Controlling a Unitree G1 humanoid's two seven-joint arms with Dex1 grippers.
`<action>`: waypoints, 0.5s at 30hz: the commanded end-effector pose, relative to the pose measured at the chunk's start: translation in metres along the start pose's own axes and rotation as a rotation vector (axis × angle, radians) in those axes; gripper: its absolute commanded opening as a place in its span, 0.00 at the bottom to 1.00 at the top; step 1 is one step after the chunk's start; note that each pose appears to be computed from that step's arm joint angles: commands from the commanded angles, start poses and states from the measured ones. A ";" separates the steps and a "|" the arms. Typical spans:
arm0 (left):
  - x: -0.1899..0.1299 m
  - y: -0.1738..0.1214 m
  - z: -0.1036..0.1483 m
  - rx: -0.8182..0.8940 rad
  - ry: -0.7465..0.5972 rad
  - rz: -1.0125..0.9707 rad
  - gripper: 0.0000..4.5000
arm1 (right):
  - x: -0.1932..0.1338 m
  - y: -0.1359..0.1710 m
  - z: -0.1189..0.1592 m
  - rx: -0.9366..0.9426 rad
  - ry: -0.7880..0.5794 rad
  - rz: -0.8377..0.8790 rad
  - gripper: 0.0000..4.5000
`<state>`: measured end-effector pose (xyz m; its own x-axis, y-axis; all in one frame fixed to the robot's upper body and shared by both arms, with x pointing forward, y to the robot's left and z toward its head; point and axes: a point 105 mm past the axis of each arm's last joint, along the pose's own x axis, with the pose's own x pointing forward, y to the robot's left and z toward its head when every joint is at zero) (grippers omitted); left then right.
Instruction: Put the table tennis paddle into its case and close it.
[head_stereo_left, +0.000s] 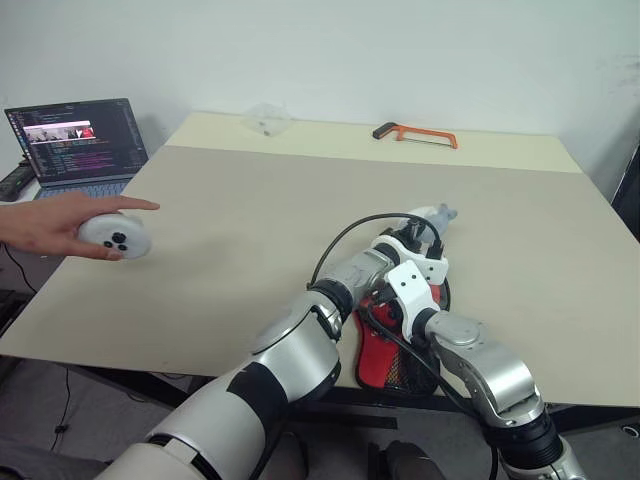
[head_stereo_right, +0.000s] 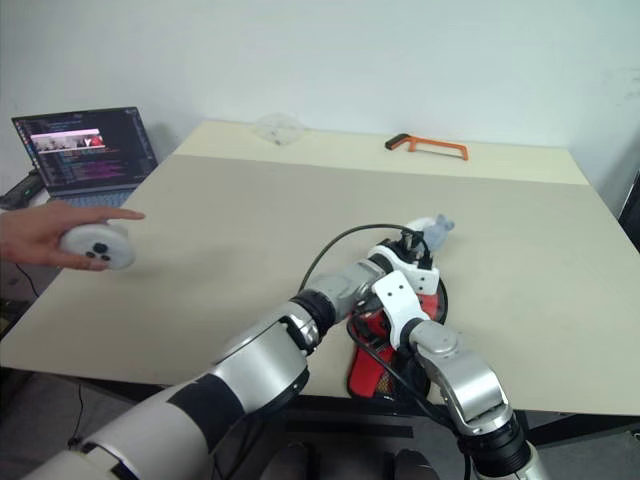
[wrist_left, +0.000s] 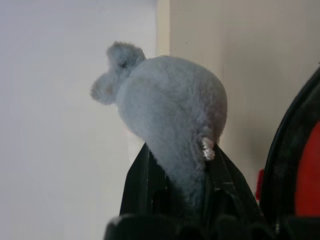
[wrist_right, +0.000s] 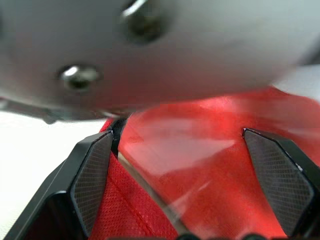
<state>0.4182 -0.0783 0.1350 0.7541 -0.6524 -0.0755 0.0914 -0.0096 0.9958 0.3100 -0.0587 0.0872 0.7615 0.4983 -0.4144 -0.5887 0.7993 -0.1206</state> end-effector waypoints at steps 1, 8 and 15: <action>0.004 0.005 0.020 -0.128 -0.070 -0.077 0.45 | 0.009 0.016 -0.043 0.046 0.176 0.085 1.00; 0.000 0.002 0.005 -0.180 -0.054 -0.152 0.99 | 0.015 0.015 -0.041 0.029 0.168 0.101 1.00; -0.008 0.015 -0.019 -0.219 -0.055 -0.231 0.99 | 0.011 0.008 -0.041 -0.005 0.164 0.171 1.00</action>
<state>0.4247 -0.0537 0.1279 0.6823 -0.6588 -0.3170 0.4121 -0.0115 0.9111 0.3170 -0.0539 0.0815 0.6959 0.5646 -0.4438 -0.6719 0.7301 -0.1248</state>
